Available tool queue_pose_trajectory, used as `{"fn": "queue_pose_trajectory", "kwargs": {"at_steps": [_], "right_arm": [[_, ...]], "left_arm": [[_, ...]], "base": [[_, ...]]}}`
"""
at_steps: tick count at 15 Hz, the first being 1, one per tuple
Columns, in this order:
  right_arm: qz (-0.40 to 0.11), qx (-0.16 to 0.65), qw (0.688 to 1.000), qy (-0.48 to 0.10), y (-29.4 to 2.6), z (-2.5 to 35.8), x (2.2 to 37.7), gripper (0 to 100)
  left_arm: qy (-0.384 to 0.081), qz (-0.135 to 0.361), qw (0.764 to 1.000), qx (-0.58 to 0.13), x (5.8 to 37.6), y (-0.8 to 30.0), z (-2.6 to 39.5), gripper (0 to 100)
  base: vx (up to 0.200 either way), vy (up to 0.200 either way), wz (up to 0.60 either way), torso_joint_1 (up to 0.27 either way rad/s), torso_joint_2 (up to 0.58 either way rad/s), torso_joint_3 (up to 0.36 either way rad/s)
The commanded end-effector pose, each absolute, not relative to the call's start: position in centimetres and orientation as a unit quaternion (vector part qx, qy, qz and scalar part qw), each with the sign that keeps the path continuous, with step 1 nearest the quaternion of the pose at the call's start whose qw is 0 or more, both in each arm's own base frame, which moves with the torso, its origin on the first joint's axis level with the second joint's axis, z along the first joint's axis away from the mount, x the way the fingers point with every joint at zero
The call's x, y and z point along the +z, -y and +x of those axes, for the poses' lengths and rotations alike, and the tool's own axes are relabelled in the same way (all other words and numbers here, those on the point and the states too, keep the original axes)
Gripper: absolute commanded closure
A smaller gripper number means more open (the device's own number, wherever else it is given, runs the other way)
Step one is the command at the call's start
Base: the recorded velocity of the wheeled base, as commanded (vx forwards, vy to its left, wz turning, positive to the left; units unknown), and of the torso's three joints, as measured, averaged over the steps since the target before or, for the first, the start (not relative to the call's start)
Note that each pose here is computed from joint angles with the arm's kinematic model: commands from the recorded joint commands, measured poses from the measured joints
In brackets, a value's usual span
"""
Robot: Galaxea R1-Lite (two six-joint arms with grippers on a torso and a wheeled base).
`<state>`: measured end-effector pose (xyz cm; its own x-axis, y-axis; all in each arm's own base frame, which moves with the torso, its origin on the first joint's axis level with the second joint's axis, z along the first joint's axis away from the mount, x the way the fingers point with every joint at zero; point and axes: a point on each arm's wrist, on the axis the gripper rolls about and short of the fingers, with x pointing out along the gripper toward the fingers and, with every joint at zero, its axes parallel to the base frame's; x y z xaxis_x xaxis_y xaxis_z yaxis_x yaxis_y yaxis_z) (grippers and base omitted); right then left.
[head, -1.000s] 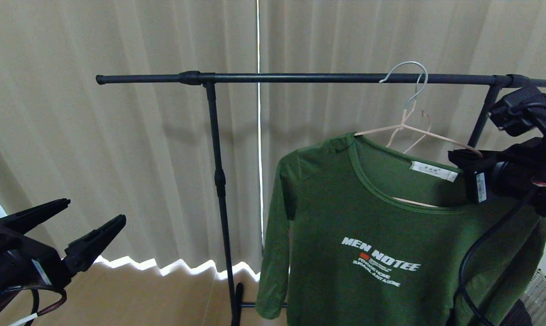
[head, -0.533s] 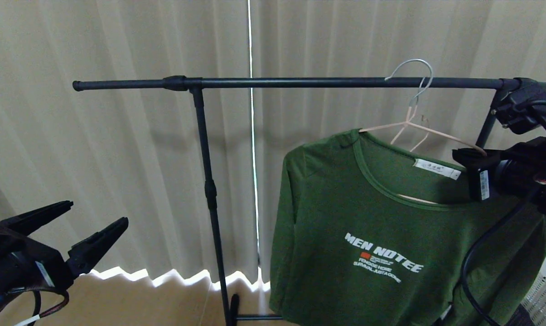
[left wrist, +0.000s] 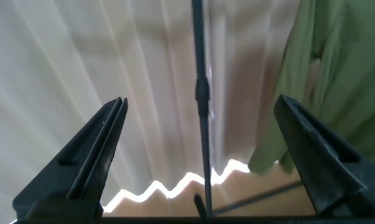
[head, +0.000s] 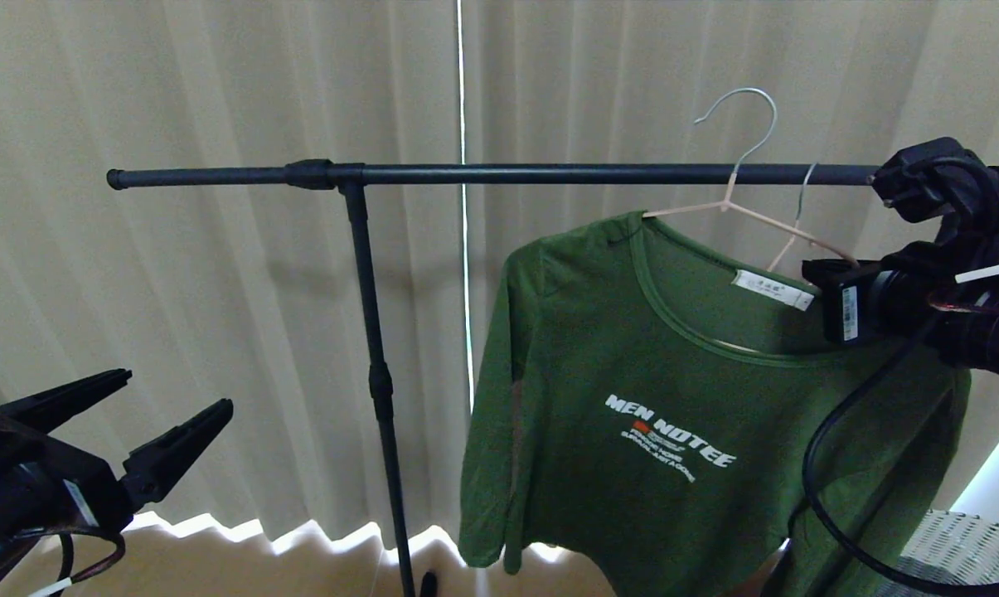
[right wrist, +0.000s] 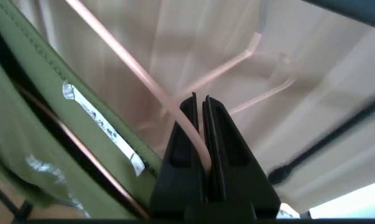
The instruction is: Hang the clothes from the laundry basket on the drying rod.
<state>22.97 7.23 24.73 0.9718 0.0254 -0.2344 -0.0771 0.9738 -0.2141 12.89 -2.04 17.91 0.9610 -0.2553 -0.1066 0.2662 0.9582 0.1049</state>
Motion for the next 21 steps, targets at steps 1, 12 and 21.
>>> {"fn": "queue_pose_trajectory", "kwargs": {"at_steps": [1,12,21], "right_arm": [[-0.114,0.026,0.986,-0.121,-7.3,23.2,24.4,100],[-0.126,-0.024,0.982,-0.138,-9.2,29.7,23.8,100],[-0.153,-0.053,0.970,-0.184,-11.3,34.1,21.5,100]], "left_arm": [[-0.044,0.059,0.989,-0.132,17.9,2.0,12.9,0],[-0.043,0.059,0.989,-0.132,18.0,2.0,12.8,0],[-0.043,0.059,0.989,-0.132,18.0,2.0,12.8,0]], "base": [[0.000,0.000,0.00,0.000,0.00,0.000],[0.000,0.000,0.00,0.000,0.00,0.000],[0.000,0.000,0.00,0.000,0.00,0.000]]}}
